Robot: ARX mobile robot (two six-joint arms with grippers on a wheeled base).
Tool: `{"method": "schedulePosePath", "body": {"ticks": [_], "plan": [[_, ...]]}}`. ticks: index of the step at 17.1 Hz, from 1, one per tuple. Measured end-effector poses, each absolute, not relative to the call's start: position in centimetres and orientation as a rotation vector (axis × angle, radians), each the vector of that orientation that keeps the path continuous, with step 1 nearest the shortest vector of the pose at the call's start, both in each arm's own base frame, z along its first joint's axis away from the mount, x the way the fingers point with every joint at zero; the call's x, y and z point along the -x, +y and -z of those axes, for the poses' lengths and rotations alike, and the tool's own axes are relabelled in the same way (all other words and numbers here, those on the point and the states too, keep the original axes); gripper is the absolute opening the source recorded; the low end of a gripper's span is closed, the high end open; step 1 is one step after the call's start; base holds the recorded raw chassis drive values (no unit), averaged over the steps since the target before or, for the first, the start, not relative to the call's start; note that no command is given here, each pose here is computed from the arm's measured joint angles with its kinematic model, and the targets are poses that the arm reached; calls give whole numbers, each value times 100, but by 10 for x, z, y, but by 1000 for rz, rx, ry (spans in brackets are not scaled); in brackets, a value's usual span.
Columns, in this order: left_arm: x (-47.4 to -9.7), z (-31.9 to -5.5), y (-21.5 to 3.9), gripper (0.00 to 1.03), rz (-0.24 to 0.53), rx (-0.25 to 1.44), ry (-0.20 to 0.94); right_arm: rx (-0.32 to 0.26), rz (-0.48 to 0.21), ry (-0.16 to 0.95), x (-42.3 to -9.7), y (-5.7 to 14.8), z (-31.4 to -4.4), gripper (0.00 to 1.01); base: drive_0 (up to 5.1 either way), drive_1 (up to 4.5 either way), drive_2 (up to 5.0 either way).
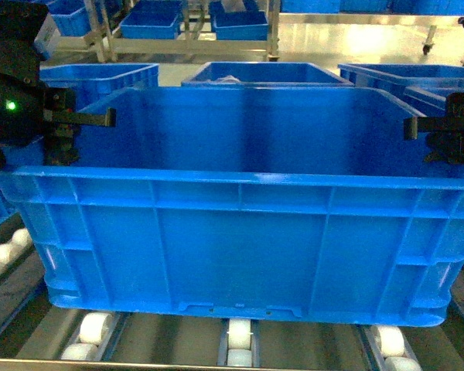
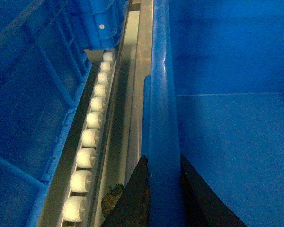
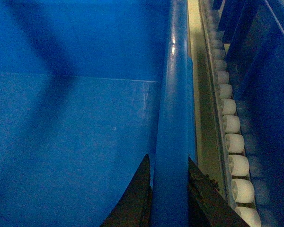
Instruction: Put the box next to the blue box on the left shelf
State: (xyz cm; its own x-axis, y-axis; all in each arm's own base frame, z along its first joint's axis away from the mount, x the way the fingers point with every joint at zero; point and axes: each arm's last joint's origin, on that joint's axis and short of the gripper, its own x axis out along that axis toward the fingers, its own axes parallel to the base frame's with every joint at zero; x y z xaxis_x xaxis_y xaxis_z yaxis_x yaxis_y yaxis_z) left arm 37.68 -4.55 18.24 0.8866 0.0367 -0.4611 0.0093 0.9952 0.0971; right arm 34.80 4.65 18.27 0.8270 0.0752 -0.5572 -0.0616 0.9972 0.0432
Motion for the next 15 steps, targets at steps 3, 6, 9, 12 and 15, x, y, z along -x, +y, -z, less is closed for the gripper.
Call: {"method": "schedulePosePath", "body": {"ticks": [3,6,9,12,15], "plan": [[-378,-187,-53,37,-25,-98,432,9,-127,561,-345,45,-186,30,0,0,0],[-376,-208,-56,70,6,-33,270,-7,-174,400,-332,45,-202,61,0,0,0],[-369,-235,-56,99,7,8,121,-26,-173,270,-324,44,-225,98,0,0,0],[-366,-234,-55,94,6,11,73,-20,-123,176,-324,46,-220,93,0,0,0],[-308,-211,-33,54,-3,18,-6,-9,5,12,-271,26,-199,52,0,0,0]]}}
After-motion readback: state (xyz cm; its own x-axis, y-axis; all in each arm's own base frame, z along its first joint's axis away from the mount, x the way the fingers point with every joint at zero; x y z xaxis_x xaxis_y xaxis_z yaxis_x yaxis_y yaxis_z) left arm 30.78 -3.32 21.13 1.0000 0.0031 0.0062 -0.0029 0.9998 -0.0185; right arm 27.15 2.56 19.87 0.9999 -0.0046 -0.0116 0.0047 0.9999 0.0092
